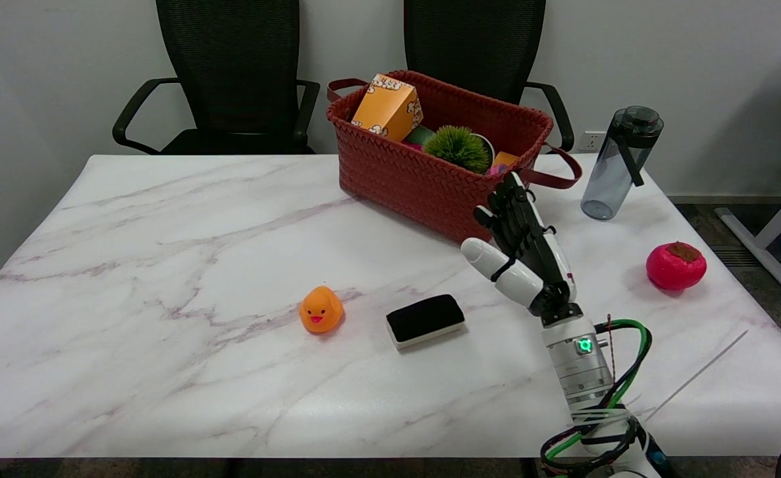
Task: Pick up the black bottle.
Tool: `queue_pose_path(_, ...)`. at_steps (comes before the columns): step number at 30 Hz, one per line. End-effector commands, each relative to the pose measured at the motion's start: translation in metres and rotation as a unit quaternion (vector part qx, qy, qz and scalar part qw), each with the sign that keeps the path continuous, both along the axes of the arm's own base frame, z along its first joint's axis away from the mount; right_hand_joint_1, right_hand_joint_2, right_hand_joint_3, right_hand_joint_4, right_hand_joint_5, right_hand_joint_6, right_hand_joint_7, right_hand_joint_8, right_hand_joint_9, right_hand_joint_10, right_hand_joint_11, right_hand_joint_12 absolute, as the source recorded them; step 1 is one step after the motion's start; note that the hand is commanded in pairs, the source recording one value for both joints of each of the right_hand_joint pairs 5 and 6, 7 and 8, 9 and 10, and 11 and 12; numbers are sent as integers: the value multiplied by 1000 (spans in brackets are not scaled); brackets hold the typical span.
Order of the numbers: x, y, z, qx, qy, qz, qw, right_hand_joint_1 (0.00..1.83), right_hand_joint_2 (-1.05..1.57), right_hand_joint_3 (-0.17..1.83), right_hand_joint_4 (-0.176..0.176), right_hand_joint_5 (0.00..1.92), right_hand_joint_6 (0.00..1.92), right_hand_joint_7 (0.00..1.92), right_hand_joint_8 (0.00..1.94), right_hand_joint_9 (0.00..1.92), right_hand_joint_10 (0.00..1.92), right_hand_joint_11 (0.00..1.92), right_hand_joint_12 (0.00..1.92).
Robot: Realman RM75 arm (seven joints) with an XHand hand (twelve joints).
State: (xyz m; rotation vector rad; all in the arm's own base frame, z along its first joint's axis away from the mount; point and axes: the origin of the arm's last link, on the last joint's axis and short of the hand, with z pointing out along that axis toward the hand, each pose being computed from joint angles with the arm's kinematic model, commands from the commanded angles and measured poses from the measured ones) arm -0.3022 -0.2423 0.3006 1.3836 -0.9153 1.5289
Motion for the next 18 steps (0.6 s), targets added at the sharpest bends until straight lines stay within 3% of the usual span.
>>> queue_pose_path(1, 11, -5, 16, -111, 113, -26, 987, 1031, 876, -147, 0, 0, 0, 114, 114, 143, 143, 299, 299)
queue_pose_path(18, 39, -7, 33, -186, 175, -3, 967, 1065, 810, -119, 0, 0, 0, 160, 160, 185, 185, 310, 310)
